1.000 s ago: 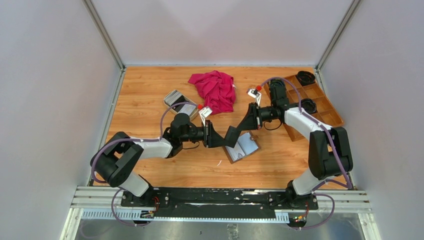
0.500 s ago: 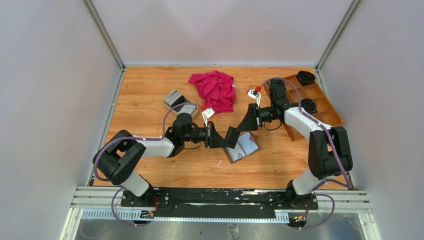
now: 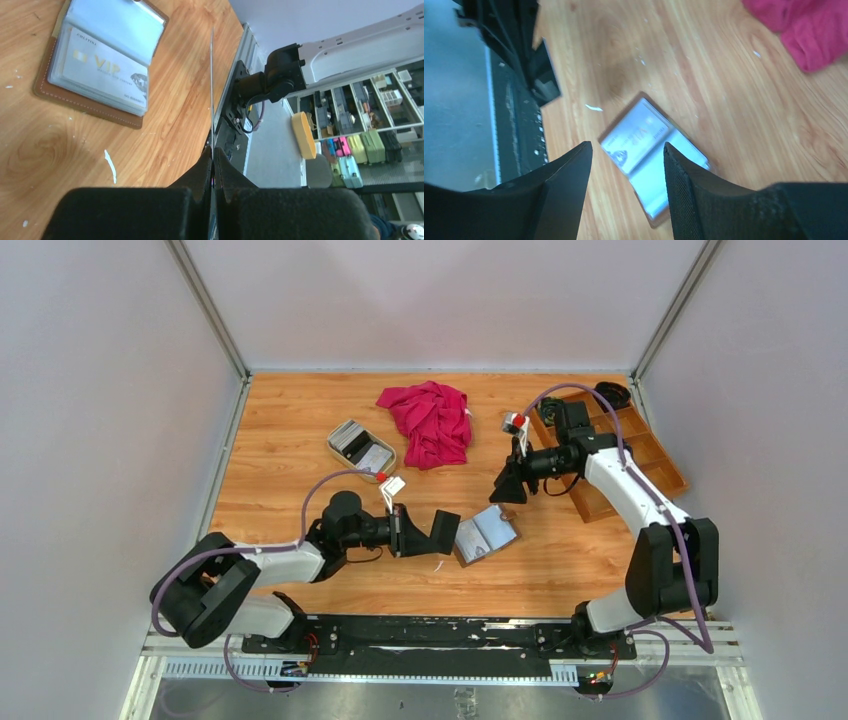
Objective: Put the credit cards into the card holder
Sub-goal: Pick up the credit card from the storage box.
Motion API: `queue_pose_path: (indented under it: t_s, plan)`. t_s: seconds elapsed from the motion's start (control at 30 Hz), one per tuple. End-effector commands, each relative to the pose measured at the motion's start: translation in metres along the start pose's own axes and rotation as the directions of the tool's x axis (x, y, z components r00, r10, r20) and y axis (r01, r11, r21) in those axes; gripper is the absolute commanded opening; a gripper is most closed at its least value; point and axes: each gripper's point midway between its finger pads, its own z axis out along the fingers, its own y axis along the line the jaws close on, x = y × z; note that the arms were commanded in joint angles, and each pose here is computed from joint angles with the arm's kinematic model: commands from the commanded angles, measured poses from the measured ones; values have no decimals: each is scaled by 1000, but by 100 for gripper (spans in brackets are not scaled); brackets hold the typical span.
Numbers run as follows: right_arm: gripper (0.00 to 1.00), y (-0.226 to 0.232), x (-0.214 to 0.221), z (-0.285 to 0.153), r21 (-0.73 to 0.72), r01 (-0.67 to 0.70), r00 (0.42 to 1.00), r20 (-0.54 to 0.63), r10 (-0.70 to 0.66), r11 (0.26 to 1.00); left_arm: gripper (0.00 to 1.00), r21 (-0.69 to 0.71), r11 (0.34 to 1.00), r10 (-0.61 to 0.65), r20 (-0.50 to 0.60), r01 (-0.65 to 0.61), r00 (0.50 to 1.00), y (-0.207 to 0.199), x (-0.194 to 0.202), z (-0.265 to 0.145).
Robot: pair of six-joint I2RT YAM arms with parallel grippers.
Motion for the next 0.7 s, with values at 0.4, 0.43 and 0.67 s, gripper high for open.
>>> queue_pose_path:
  t_s: [0.4, 0.43, 0.67]
  plan:
    - [58, -65, 94, -10, 261, -97, 932, -316, 180, 961, 0, -83, 991, -105, 22, 106, 994, 16, 18, -2]
    - [59, -68, 98, -10, 275, -109, 923, -329, 200, 955, 0, -82, 991, -104, 19, 105, 994, 15, 19, 0]
    - [58, -76, 116, -8, 295, -169, 885, -375, 277, 940, 0, -98, 987, -123, 24, 125, 992, 20, 15, 10]
